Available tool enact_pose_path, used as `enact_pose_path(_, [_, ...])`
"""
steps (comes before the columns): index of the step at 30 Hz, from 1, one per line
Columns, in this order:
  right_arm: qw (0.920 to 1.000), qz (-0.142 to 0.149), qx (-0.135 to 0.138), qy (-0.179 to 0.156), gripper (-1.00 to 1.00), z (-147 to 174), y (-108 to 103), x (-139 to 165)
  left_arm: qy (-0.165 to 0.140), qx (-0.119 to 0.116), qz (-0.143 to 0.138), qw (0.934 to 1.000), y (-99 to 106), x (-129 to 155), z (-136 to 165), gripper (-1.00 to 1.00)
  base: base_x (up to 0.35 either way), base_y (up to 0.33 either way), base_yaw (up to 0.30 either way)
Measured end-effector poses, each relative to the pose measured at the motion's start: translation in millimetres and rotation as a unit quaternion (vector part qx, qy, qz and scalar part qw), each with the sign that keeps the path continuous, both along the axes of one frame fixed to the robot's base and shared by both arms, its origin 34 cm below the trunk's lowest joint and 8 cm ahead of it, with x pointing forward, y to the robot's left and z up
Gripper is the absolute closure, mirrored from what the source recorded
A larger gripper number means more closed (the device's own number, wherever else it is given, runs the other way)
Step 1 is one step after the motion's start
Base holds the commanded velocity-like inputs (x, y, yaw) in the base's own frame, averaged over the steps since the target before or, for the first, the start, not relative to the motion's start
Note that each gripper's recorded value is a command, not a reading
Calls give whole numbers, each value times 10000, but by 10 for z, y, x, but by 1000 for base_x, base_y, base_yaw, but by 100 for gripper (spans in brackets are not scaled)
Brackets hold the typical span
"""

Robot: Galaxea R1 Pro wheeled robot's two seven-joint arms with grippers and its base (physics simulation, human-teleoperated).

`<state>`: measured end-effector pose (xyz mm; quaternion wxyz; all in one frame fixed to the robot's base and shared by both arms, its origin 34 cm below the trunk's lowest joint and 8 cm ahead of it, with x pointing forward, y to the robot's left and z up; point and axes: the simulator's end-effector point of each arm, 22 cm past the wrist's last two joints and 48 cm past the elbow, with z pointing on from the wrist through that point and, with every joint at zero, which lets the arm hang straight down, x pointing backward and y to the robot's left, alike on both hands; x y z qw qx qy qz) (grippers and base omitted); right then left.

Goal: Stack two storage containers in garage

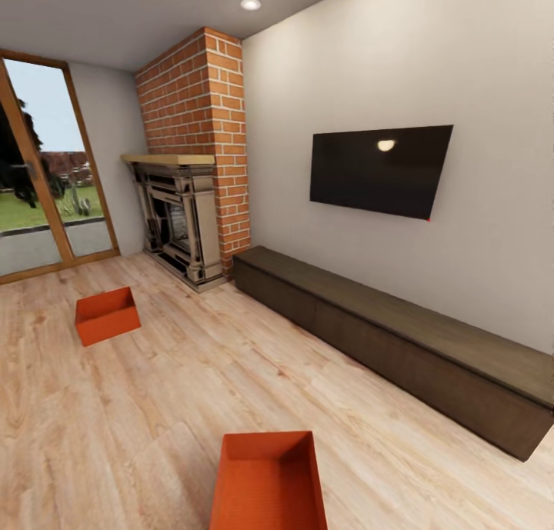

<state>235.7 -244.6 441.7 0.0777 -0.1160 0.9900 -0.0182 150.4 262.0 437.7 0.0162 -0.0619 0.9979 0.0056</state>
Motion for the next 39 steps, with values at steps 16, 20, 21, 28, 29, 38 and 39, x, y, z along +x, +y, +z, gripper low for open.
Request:
enact_pose_path(16, [10000,-23,2,1,-100,0,-1,0,-5,1,-2,10000,0,3,0,-100,6,-9,-68])
enact_pose_path(20, [10000,-28,3,1,-100,0,-1,0,-6,1,-2,10000,0,3,0,-100,0,0,-51])
enact_pose_path(21, [10000,-29,3,1,-100,0,-1,0,-7,1,-2,10000,0,3,0,-100,0,0,-20])
enact_pose_path(28, [10000,-29,4,2,-100,0,0,-1,-5,1,2,10000,1,2,0,-100,0,81,-7])
enact_pose_path(29, [10000,-29,4,2,-100,0,0,-1,-5,1,2,10000,1,3,0,-100,0,114,-1])
enact_pose_path(38, [10000,-23,3,1,-100,0,0,0,-6,1,2,10000,1,3,0,-100,0,28,0])
enact_pose_path(39, [10000,-23,3,1,-100,0,0,0,-5,1,3,10000,1,3,0,-100,0,4,0])
